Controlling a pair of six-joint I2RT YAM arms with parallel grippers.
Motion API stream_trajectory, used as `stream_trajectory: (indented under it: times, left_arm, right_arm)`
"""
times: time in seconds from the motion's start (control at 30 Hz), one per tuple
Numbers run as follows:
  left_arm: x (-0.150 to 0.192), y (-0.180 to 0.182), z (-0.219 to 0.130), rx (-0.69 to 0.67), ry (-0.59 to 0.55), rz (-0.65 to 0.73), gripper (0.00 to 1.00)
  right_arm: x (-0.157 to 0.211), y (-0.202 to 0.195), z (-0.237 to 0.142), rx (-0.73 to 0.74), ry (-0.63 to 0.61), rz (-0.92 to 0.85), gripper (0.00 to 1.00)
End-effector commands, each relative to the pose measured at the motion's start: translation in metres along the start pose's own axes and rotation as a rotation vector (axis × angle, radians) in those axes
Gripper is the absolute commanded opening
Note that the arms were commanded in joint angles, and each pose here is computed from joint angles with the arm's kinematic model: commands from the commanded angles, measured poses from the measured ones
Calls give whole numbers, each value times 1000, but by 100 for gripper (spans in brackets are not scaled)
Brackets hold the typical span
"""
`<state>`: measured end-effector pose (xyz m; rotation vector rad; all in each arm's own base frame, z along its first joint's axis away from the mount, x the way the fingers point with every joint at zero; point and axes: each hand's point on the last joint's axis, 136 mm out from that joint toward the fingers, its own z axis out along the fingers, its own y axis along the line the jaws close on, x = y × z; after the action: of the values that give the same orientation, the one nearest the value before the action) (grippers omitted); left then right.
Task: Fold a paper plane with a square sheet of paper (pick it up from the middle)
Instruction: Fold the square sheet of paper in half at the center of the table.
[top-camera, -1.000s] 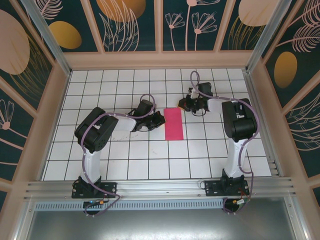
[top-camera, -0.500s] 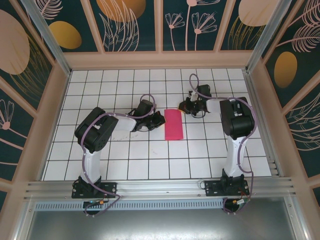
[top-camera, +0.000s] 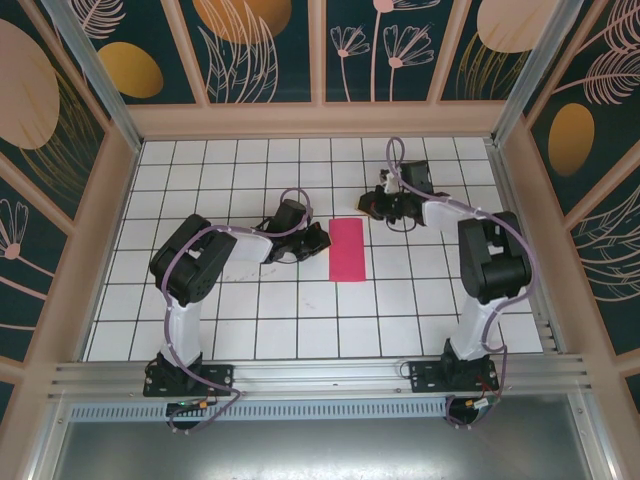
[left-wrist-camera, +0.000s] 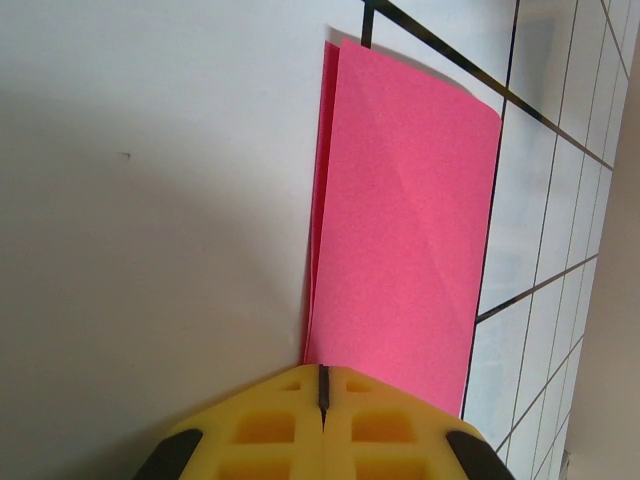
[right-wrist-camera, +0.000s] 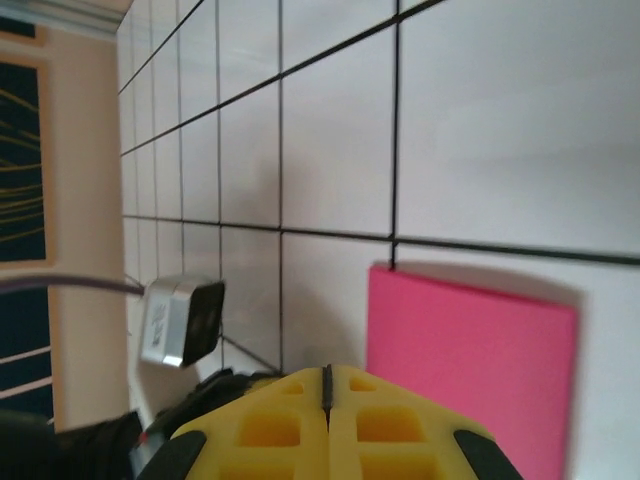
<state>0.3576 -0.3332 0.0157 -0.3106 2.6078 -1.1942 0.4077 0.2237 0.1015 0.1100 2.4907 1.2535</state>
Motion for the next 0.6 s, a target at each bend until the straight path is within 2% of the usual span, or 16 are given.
stream_trajectory:
  times: [0.0, 0.2, 0.57]
  left_arm:
    - [16, 36, 5, -119, 38, -18, 0]
    - [15, 31, 4, -112, 36, -13, 0]
    - [7, 13, -2, -82, 25, 20, 0]
  right_arm:
    - [41, -1, 7, -13, 77, 25, 5]
    - [85, -22, 15, 19, 143, 54, 5]
    - [129, -70, 22, 115, 191, 154, 4]
